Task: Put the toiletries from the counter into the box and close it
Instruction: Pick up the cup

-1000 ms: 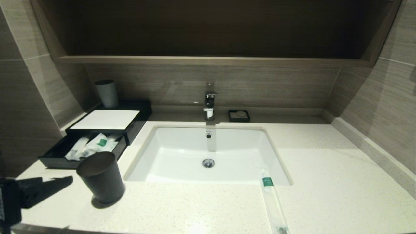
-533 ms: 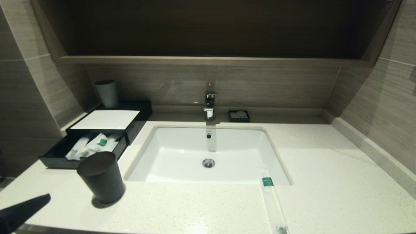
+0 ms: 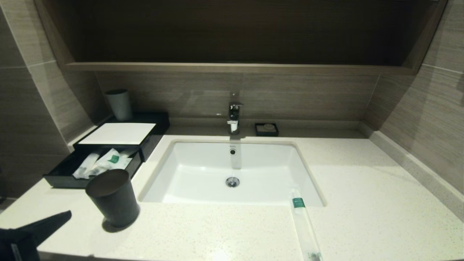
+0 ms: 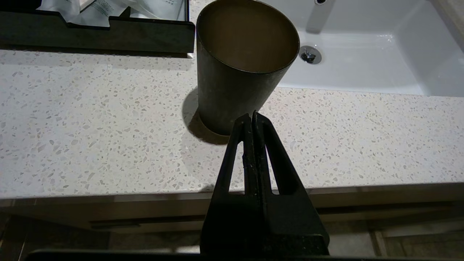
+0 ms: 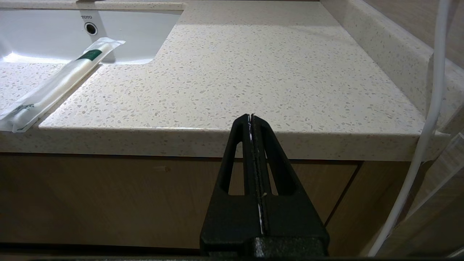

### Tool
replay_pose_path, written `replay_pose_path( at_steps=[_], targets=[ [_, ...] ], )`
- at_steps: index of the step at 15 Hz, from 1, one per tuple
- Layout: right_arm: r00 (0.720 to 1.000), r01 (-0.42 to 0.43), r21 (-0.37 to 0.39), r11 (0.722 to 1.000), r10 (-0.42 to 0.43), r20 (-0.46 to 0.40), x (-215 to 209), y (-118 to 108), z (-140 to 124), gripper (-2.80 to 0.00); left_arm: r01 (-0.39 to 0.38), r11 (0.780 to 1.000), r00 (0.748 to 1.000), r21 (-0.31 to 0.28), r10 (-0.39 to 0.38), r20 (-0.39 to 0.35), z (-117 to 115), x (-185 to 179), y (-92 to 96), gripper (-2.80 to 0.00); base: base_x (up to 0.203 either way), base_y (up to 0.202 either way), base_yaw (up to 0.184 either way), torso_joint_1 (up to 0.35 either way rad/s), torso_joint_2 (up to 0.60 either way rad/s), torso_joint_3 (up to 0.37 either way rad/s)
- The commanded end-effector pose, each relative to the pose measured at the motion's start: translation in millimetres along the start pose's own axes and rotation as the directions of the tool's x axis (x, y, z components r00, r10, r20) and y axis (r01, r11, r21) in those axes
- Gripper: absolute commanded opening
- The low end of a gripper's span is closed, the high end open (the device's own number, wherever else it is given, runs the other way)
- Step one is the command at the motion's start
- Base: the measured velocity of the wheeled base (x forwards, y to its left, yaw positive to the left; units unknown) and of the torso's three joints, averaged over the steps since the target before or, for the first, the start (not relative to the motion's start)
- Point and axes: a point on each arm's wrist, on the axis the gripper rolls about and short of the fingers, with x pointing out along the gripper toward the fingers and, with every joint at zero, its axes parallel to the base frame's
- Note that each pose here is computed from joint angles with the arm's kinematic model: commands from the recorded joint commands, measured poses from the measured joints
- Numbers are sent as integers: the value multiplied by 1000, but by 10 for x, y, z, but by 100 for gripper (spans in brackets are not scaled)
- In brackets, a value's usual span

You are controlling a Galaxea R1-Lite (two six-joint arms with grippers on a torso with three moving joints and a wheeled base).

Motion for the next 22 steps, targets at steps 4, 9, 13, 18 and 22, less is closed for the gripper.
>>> replay_pose_path(
  at_steps=[4, 9, 13, 18, 22],
  targets=[
    [1000, 0, 0, 1000, 0, 0, 0, 0, 0, -280, -26, 1000, 997, 0, 26, -74, -125, 21, 22, 0, 0, 0, 0, 0, 0, 0],
    [1000, 0, 0, 1000, 0, 0, 0, 0, 0, -280, 26, 999, 989, 31, -21, -144, -316, 41, 10, 0, 0, 0, 0, 0, 0, 0],
    [1000, 0, 0, 1000, 0, 0, 0, 0, 0, -280, 49, 998, 984, 35, -42, -171, -353, 106, -3, 0, 0, 0, 0, 0, 0, 0],
    [1000, 0, 0, 1000, 0, 0, 0, 0, 0, -280, 44, 998, 990, 43, -37, -138, -314, 273, 5, 0, 0, 0, 0, 0, 0, 0],
    [1000, 0, 0, 1000, 0, 0, 0, 0, 0, -280, 33, 999, 988, 41, -26, -152, -279, 463, 14, 0, 0, 0, 0, 0, 0, 0]
  ],
)
